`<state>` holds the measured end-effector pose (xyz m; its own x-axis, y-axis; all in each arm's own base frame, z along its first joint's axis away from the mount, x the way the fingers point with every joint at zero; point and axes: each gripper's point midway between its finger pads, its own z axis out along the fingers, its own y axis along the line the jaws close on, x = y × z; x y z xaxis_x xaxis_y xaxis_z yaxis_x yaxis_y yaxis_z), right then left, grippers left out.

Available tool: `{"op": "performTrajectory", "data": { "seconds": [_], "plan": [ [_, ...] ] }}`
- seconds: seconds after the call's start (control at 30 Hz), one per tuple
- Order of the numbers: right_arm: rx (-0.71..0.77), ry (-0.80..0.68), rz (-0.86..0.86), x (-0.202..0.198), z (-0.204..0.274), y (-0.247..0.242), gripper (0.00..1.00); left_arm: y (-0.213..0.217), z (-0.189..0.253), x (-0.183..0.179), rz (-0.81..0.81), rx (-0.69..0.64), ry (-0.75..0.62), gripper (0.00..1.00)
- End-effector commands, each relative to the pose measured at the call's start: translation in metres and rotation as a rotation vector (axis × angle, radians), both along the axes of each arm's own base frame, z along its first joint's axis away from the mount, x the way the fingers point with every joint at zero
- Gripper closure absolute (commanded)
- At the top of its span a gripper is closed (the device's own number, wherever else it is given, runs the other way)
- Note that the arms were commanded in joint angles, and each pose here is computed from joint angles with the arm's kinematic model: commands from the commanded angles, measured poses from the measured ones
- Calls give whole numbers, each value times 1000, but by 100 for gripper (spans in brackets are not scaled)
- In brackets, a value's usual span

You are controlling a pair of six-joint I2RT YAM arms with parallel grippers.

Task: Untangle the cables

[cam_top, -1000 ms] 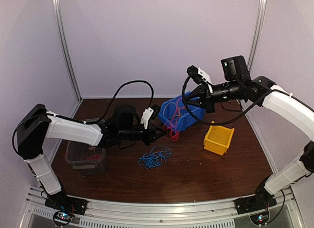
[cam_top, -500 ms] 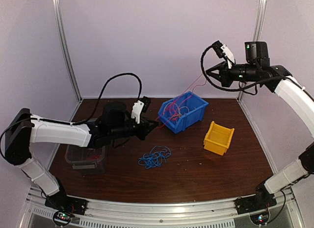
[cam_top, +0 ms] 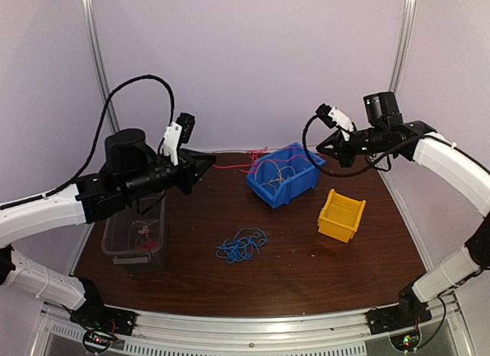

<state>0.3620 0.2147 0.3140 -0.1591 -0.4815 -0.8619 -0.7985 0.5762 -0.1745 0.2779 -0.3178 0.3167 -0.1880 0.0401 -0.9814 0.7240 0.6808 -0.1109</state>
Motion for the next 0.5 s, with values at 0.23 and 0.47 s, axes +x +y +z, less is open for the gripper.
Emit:
{"op": "performTrajectory", "data": {
  "seconds": [0.23, 0.47],
  "plan": [
    [-23, 47, -91, 20, -35, -3, 65, -39, 22, -42, -325, -84, 50, 100],
    [35, 110, 247, -45, -33, 46, 59, -42, 17, -22, -227, -144, 146, 100]
  ]
}}
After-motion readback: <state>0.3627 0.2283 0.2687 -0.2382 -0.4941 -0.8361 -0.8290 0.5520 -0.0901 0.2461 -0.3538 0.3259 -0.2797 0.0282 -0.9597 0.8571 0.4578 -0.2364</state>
